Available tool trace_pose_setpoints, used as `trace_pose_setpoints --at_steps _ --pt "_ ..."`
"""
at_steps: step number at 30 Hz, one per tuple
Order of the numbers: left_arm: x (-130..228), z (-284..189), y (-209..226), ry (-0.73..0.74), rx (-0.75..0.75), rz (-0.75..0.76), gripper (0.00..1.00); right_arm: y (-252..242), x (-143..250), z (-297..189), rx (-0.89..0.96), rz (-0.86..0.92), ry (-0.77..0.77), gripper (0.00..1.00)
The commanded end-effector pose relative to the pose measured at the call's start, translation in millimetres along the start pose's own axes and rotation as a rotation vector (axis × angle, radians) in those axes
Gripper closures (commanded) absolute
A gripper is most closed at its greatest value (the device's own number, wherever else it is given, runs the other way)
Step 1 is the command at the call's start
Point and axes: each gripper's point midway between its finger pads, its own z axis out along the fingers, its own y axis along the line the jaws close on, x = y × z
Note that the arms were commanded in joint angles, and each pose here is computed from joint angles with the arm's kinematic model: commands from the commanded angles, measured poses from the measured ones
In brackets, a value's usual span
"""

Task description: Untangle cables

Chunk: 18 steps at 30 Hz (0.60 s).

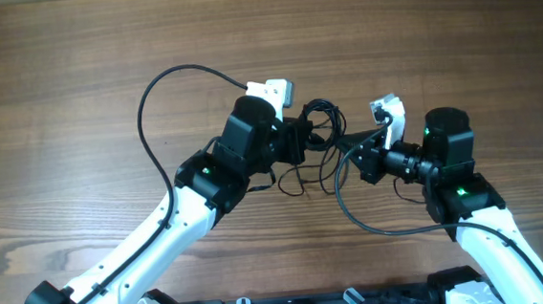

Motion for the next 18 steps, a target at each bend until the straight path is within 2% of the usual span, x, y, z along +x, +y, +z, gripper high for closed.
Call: trace_pose_setpoints --at_steps 1,5,8,12,18 --pt "-8 -6 -4 -0.036 0.002 0.006 0.96 -28 -4 -5 0.178 0.041 -0.027 0.96" --pt "-12 -6 5 -0.062 -0.051 0.004 0.96 -28 6 -5 0.175 0.071 0.011 0.96" --pt "-12 -6 4 -0.063 -0.047 0.006 0.96 -9 8 -2 0.065 0.065 0.030 0.96" --pt "-6 -4 -4 -0.046 -0.034 0.087 0.96 18 4 -3 -0.084 0.061 0.030 0.96" --pt "7 0 -13 -0.018 -0.032 0.142 0.96 26 -10 -3 -0.124 0.110 -0.013 0.96"
